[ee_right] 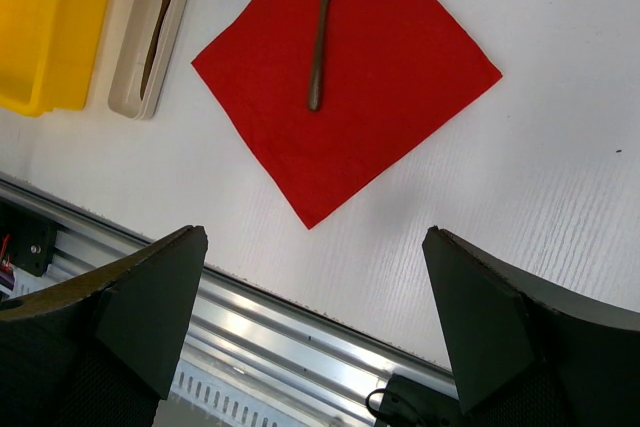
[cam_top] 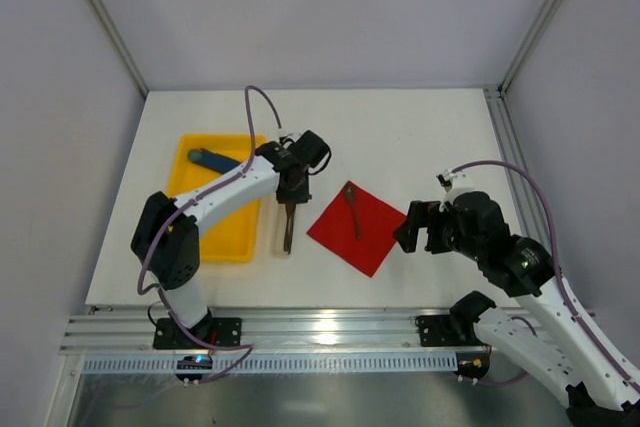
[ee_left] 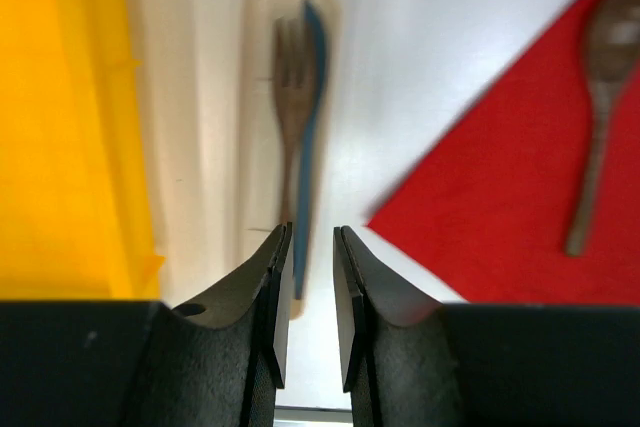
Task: Place the utensils on the paper napkin and roll it up
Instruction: Pick up the utensils from the container.
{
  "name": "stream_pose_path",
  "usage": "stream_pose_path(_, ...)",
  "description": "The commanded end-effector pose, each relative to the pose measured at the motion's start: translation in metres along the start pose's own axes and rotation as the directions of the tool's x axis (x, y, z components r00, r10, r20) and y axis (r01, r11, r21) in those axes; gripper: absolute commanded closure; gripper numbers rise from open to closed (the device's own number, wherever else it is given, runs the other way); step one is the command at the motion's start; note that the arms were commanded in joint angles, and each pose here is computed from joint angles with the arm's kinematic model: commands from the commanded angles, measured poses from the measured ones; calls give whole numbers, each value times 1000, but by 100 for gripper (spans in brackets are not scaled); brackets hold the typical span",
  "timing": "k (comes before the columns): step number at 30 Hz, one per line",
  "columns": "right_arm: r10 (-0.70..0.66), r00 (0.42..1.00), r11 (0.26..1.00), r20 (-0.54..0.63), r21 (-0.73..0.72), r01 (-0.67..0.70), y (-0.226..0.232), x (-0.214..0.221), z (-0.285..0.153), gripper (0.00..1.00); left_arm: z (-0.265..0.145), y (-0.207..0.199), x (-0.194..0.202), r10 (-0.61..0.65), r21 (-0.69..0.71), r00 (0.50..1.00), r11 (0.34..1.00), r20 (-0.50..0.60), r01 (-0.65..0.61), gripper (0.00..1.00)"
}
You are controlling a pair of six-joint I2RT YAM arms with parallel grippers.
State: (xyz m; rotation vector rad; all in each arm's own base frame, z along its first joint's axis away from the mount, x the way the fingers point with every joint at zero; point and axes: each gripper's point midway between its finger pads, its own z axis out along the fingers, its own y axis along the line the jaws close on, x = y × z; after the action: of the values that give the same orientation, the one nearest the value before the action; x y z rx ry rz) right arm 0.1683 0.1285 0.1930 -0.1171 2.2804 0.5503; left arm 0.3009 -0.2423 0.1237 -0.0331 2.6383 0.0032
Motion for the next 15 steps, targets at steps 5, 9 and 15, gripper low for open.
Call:
stream_pose_path(5, -15, 1000, 1000, 25, -6, 15, 4, -11, 1, 0, 27, 21, 34, 47, 64, 995, 997, -91, -41, 74)
stream_pose_path(9, -11, 1000, 1000, 23, -6, 11, 4, -10, 1, 0, 42, 27, 45, 46, 45, 991, 998, -127, -41, 74)
stream_pose_path(15, -9, 1000, 1000, 24, -6, 9, 4, -9, 0, 0, 54, 22, 48, 43, 88, 991, 996, -126, -32, 74)
